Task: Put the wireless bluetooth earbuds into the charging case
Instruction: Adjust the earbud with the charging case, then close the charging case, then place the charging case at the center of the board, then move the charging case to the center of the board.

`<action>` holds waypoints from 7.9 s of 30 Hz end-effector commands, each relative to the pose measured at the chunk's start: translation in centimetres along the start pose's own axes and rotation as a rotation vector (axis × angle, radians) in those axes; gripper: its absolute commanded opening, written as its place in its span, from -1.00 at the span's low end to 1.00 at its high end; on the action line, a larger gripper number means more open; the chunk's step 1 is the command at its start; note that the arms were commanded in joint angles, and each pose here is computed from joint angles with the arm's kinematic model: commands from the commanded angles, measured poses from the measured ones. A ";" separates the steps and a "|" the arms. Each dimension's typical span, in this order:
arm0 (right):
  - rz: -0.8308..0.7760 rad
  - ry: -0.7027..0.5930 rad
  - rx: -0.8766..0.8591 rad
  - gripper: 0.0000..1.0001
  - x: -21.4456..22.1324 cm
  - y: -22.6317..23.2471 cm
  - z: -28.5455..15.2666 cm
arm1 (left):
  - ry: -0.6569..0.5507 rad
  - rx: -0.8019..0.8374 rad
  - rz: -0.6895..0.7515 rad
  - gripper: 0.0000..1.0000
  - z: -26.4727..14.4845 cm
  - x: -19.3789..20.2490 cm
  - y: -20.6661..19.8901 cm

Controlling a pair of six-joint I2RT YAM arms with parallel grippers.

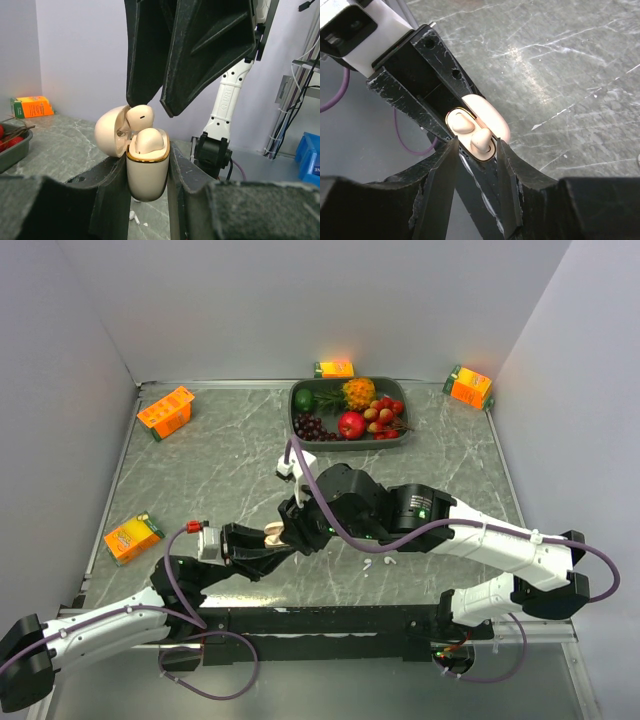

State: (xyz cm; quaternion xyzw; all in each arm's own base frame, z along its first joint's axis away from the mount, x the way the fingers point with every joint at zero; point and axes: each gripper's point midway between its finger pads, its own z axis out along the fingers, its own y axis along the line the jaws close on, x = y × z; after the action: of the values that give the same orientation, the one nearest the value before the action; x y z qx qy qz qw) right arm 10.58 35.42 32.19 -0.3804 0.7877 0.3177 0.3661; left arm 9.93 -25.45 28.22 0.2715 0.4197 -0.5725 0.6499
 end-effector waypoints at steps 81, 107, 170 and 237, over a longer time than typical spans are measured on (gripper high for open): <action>0.038 -0.044 0.015 -0.50 -1.1 -0.5 -1.1 | -0.033 -0.004 0.019 -0.98 1.3 -2.3 0.0; 0.279 -0.203 0.262 -0.14 2.9 -10.3 -2.8 | 0.602 -0.936 -0.723 -0.97 -3.2 12.8 25.3; 0.567 -0.014 0.595 0.53 10.9 -22.5 1.5 | 0.132 -1.280 -0.640 0.93 -13.7 4.1 19.6; 1.841 0.077 0.903 -1.00 16.9 -24.7 12.6 | 0.069 -1.657 -0.657 0.95 -18.1 6.2 14.4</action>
State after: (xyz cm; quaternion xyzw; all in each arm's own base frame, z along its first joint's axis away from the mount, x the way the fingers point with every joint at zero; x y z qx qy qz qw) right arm 27.64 23.92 4.27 0.4189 0.8983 0.1008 0.0859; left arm 19.75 -14.04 13.24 -0.3155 0.8033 -0.2798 0.4205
